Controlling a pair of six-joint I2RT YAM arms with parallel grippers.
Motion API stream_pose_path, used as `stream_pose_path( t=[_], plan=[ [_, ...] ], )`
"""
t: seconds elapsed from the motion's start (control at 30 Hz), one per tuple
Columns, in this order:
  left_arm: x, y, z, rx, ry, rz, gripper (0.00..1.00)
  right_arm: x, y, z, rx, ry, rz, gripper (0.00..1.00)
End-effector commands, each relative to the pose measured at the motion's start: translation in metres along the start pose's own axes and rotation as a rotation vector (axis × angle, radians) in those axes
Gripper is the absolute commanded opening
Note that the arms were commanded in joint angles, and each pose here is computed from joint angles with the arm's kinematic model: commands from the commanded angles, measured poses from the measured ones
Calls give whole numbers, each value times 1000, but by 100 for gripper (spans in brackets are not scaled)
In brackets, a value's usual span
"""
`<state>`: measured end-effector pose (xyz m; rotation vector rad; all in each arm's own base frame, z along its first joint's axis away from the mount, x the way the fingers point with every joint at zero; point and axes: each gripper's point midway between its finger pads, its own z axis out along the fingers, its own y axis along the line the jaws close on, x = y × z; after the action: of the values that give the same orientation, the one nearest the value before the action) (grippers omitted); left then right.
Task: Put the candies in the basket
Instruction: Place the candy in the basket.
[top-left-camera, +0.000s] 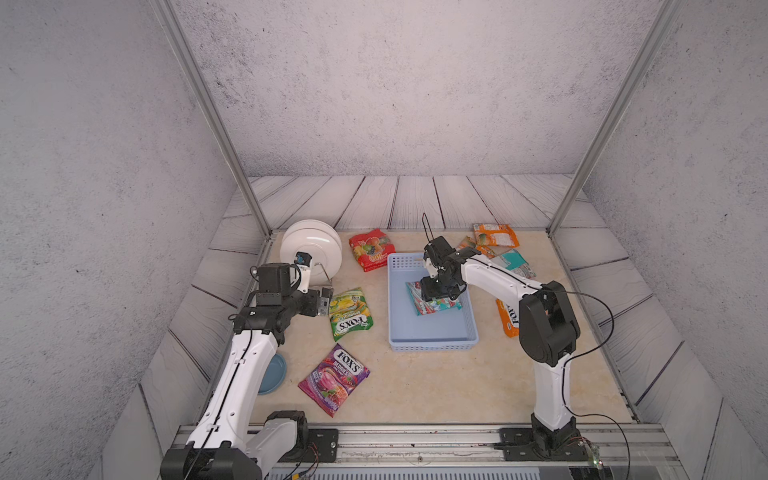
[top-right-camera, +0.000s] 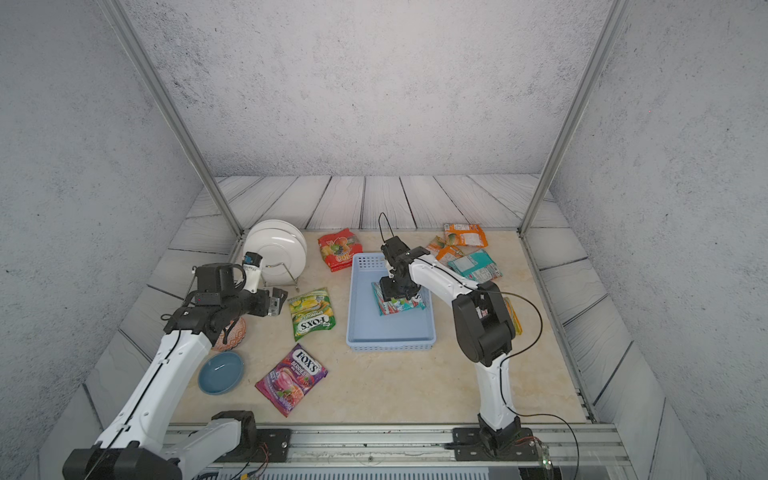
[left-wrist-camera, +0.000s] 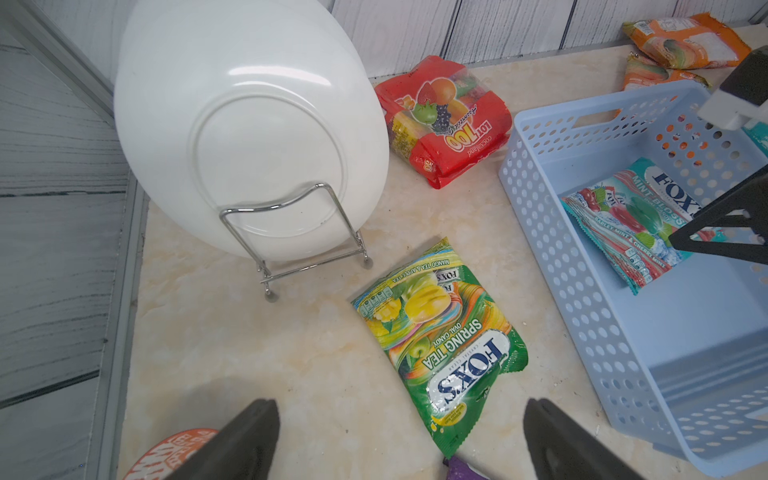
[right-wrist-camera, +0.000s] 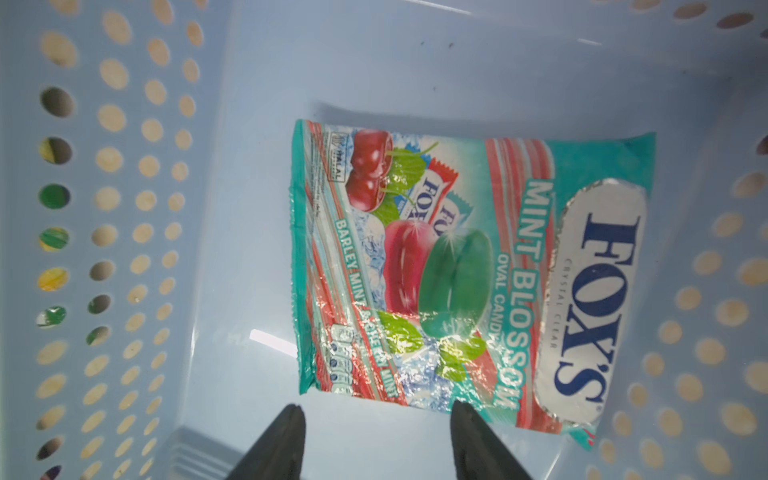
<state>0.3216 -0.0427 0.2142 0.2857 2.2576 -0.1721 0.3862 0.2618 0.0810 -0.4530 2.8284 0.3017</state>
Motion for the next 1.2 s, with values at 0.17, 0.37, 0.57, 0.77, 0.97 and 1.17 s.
stream_pose_path(
  t=[0.17,0.37,0.57,0.77,0.97,1.17],
  plan=[
    [-8,-3,-5,13,-24,1,98,5,-5,29,20,42,7,52],
    [-6,-2,-4,8,-24,8,98,-7,7,53,-41,67,58,47],
    [-5,-2,-4,1,-31,17,98,-21,19,72,-77,56,79,43],
    [-5,-1,-3,-3,-33,19,98,-45,41,79,-141,8,81,40],
    [-7,-1,-6,-5,-31,18,98,-48,47,57,-126,-4,27,39],
    [-7,-4,-5,15,-28,11,98,-33,25,9,-7,-18,-6,42]
  ],
)
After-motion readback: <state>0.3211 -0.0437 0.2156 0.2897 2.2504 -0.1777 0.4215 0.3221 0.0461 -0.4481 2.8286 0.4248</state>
